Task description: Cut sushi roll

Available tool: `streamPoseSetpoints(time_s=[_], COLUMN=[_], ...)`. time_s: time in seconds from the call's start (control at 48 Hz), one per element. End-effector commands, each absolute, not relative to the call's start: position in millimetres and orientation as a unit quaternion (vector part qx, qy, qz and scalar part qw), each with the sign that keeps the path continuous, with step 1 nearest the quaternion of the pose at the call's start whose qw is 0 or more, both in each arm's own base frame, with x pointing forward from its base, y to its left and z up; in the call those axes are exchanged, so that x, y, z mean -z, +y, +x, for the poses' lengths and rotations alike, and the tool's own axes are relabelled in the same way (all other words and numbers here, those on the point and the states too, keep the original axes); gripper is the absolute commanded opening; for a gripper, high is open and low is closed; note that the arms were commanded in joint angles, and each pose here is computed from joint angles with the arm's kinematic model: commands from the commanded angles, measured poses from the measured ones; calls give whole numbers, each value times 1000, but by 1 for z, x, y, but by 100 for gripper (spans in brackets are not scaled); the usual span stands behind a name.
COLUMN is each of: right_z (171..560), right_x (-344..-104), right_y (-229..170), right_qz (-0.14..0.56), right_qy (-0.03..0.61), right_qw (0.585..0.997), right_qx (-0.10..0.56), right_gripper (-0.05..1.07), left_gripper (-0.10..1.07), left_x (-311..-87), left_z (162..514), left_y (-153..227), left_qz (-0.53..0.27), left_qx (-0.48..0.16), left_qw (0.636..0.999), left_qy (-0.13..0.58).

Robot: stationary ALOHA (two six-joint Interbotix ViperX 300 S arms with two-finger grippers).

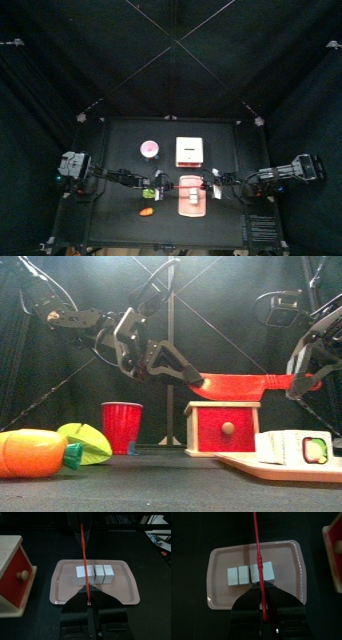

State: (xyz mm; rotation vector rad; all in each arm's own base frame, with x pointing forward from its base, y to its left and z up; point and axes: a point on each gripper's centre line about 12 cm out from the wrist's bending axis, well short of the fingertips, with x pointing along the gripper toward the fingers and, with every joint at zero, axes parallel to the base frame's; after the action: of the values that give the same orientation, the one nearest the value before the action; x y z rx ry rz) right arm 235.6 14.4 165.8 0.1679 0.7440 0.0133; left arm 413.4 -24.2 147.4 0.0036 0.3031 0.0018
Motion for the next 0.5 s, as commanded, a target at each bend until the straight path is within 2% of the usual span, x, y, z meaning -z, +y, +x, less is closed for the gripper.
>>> streamPoseSetpoints(time_s=[0.0, 0.479], right_z=[233, 214], right_x=[-166, -143], right_y=[15, 17], right_qz=[89, 110], right_qy=[362, 402], right_qw=[928, 909], right_qx=[-6, 0], right_gripper=[40, 40], left_gripper=[30, 30], left_x=[-160, -139], left_z=[422, 446], left_y=[-25, -29], left_qz=[4, 6], left_qx=[0, 3], left_qw=[991, 990], left_qy=[130, 142])
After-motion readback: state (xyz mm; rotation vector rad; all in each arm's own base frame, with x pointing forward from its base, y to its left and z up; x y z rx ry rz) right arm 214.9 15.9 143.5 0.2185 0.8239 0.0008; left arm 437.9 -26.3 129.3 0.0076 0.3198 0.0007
